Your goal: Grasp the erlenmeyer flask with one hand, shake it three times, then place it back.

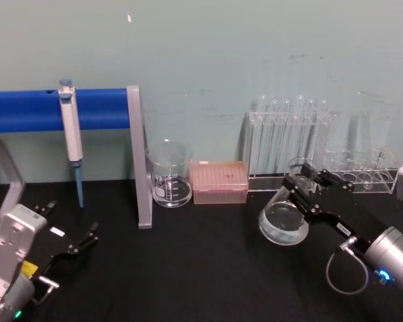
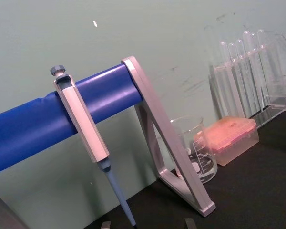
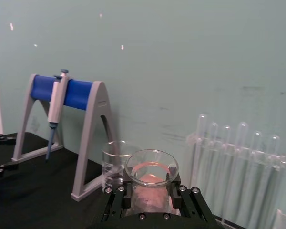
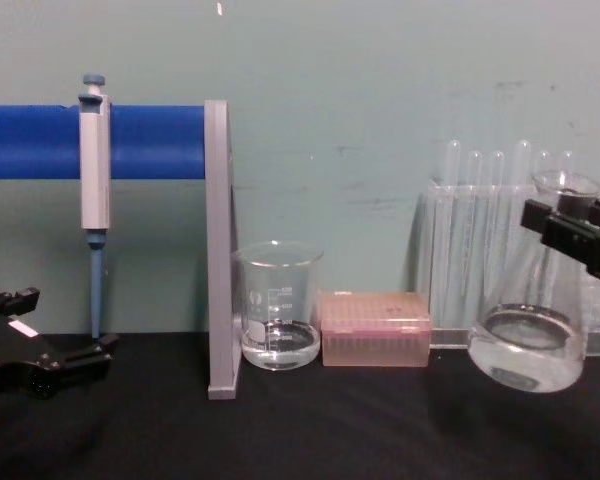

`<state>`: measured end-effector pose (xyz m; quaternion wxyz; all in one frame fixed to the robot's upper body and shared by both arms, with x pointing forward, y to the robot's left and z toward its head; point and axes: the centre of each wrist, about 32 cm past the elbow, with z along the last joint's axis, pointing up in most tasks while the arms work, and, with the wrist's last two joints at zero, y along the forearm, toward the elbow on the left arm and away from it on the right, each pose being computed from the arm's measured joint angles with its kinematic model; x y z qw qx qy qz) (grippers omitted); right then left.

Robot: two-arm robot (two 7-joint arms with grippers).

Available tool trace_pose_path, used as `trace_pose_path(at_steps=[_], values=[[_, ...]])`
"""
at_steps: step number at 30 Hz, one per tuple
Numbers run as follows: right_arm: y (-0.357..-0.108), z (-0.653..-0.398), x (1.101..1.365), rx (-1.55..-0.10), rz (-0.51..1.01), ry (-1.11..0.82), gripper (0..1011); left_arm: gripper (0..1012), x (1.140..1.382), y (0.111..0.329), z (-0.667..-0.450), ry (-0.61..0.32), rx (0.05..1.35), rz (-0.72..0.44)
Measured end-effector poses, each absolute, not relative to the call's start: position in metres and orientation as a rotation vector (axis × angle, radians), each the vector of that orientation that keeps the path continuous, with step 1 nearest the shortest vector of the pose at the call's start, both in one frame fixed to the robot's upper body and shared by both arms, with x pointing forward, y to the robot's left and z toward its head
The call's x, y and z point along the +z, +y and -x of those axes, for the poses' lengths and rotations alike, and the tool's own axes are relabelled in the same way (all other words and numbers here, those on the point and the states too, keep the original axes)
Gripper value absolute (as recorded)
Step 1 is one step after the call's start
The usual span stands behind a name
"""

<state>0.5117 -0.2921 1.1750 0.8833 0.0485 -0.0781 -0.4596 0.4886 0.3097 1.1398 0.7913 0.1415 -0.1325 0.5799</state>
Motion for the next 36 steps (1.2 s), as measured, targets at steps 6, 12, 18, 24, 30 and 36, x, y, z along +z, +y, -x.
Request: trace_pose_path(at_steps=[6,12,18,24,30,36], values=[[-0.297,-0.508,1.175,-0.986,-0.103,-0.161,450,1001,1.140,0.310,-0.489,-0.285,1.248,-0.304],[-0.296,-0.507,1.176,-0.986,-0.105,-0.159,450,1001,1.140,0.310,-0.489,-0.285,1.248,-0.304],[-0.290,-0.508,1.176,-0.947,-0.104,-0.155,450,1001,1.140,0.310,-0.489,-0.285,1.248,-0.304],[-0.275,-0.512,1.177,-0.863,-0.102,-0.154,450,1001,1.140,0.310,-0.489,-0.285,1.248,-0.304],[-0.261,-0.515,1.178,-0.769,-0.100,-0.150,450,1001,1.140,0.310,-0.489,-0.285,1.248,-0.305],[-0.246,-0.517,1.179,-0.668,-0.100,-0.146,450,1001,1.140,0.310,-0.489,-0.285,1.248,-0.304]])
